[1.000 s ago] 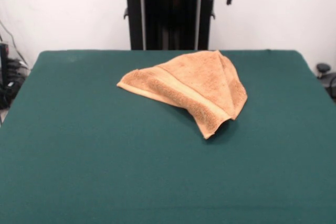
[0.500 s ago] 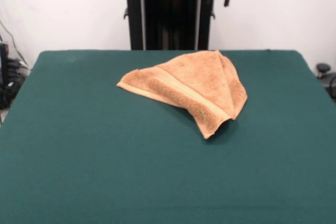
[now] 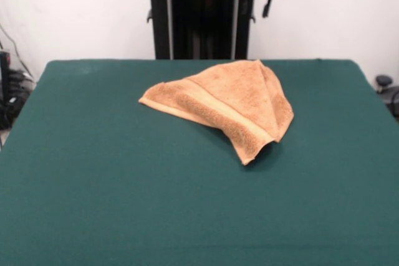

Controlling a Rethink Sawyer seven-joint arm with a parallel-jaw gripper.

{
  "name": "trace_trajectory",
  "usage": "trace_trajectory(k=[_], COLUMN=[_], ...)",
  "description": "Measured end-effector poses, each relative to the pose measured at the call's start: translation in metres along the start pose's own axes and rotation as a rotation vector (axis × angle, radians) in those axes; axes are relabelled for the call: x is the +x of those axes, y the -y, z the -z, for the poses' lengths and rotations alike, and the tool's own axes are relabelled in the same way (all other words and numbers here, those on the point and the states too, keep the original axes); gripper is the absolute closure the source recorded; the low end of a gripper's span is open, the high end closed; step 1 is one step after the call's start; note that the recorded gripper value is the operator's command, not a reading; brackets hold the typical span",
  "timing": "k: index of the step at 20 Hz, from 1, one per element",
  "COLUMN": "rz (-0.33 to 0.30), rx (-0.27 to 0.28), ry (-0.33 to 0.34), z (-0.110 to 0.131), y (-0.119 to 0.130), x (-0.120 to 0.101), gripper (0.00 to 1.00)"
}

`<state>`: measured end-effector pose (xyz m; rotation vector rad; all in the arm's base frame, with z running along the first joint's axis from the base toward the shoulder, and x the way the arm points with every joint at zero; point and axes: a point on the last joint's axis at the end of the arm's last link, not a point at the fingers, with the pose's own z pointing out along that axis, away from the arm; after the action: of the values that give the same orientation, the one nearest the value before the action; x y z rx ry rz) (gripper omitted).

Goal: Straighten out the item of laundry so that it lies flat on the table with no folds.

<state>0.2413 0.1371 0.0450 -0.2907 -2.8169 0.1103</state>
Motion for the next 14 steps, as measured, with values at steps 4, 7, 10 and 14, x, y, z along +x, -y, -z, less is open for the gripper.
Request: trace_trajectory(k=[4, 7, 10, 14], rz=[0.009, 0.011, 0.010, 0.010], rx=[0.001, 0.002, -0.001, -0.005], ry=[0.001, 0.002, 0.019, 0.045], z=[-0.011, -0.016, -0.017, -0.016], y=[-0.001, -0.002, -0.004, -0.006], x=[-0.008, -0.015, -0.025, -0.039], gripper=[0.00, 0.00, 0.00, 0.00])
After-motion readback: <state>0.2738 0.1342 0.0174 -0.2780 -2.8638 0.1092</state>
